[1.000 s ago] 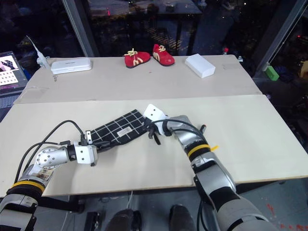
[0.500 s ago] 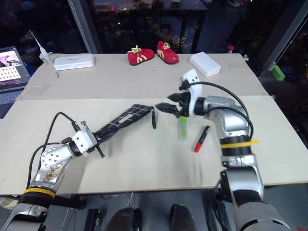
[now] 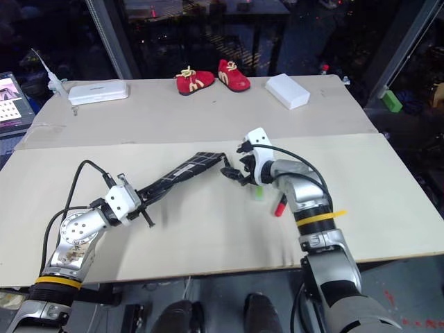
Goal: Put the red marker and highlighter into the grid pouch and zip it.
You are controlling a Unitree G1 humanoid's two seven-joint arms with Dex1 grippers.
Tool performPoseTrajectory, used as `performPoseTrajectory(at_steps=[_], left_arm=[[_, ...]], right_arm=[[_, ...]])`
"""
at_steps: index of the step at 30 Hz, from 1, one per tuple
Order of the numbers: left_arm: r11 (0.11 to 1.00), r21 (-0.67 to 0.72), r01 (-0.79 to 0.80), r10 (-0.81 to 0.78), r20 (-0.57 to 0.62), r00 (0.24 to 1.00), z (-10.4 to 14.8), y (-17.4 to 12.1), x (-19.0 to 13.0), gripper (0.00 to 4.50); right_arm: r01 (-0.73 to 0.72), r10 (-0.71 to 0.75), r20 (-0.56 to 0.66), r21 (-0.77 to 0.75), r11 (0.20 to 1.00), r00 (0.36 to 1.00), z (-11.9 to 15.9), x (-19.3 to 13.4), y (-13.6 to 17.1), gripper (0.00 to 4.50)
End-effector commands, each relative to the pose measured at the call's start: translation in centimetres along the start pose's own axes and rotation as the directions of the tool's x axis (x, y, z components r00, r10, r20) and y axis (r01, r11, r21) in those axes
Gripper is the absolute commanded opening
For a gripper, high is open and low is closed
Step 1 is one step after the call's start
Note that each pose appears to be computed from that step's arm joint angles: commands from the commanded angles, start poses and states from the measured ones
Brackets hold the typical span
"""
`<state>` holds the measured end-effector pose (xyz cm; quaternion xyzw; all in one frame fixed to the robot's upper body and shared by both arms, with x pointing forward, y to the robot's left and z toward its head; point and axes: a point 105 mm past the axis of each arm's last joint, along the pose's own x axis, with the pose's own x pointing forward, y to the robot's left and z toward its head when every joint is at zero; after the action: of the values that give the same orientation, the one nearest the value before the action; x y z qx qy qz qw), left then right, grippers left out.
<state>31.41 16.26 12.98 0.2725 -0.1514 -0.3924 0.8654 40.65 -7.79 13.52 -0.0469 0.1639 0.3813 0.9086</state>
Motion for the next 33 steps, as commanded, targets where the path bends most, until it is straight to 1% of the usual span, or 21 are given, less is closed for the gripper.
performPoseTrajectory(at_steps=[1, 3, 7, 11, 12, 15, 16, 18, 19, 20, 21, 24, 28, 33], left_arm=[[1.0, 0.025, -0.016, 0.016, 0.034, 0.999, 0.7, 0.4, 0.0, 0.0], [1.0, 0.025, -0.017, 0.016, 0.039, 0.999, 0.8, 0.3, 0.0, 0.0], [1.0, 0.024, -0.019, 0.018, 0.044, 0.999, 1.0, 0.4, 0.0, 0.0], [1.0, 0.027, -0.015, 0.014, 0.044, 0.999, 1.1, 0.4, 0.0, 0.0], [0.999, 0.028, -0.015, 0.013, 0.044, 0.999, 1.1, 0.4, 0.0, 0.0], [0.999, 0.031, -0.017, 0.015, 0.044, 0.999, 1.3, 0.4, 0.1, 0.0], [0.999, 0.031, -0.017, 0.016, 0.045, 0.999, 1.3, 0.4, 0.1, 0.0], [0.999, 0.03, -0.019, 0.018, 0.046, 0.999, 1.3, 0.4, 0.2, 0.0], [0.999, 0.03, -0.02, 0.019, 0.047, 0.999, 1.4, 0.4, 0.3, 0.0], [0.999, 0.03, -0.021, 0.019, 0.047, 0.999, 1.4, 0.5, 0.3, 0.0], [0.999, 0.029, -0.021, 0.02, 0.048, 0.999, 1.4, 0.5, 0.4, 0.0], [0.999, 0.027, -0.023, 0.022, 0.054, 0.998, 1.5, 0.5, 0.6, 0.0], [0.999, 0.026, -0.018, 0.017, 0.061, 0.998, 1.6, 0.4, 1.0, 0.0], [0.999, 0.03, -0.009, 0.007, 0.067, 0.998, 1.6, 0.3, 1.3, 0.0]], right_arm=[[0.019, -0.017, 0.044, -0.028, 0.999, 0.999, 1.4, 1.0, -0.3, 4.28], [0.031, -0.03, 0.028, -0.036, 0.999, 0.999, 0.8, 1.7, -0.5, 4.28], [0.048, -0.046, 0.036, -0.051, 0.998, 0.998, 0.9, 2.7, -0.7, 4.28], [0.024, -0.02, 0.057, -0.072, 0.997, 0.998, 1.4, 2.9, -0.6, 3.3], [0.015, -0.01, 0.06, -0.08, 0.997, 0.998, 1.4, 2.9, -0.5, 2.9], [-0.018, 0.023, 0.054, -0.1, 0.995, 0.998, 1.4, 2.7, -0.3, 1.97], [-0.041, 0.047, 0.052, -0.105, 0.994, 0.998, 1.4, 2.6, 0.0, 1.52], [-0.102, 0.109, 0.046, -0.146, 0.984, 0.993, 1.7, 2.0, 0.6, 0.89], [-0.131, 0.14, 0.042, -0.162, 0.978, 0.989, 1.8, 1.7, 1.0, 0.49], [-0.149, 0.157, 0.039, -0.173, 0.974, 0.987, 1.9, 1.5, 1.2, 0.21], [-0.164, 0.174, 0.035, -0.185, 0.969, 0.984, 2.0, 1.3, 1.4, 0.05], [-0.247, 0.255, 0.004, -0.232, 0.941, 0.967, 2.0, 0.5, 2.7, 0.05], [-0.27, 0.275, -0.026, -0.292, 0.917, 0.961, 2.1, 0.2, 3.6, 0.05], [-0.399, 0.395, -0.09, -0.364, 0.841, 0.914, 2.2, -0.7, 6.7, 0.05]])
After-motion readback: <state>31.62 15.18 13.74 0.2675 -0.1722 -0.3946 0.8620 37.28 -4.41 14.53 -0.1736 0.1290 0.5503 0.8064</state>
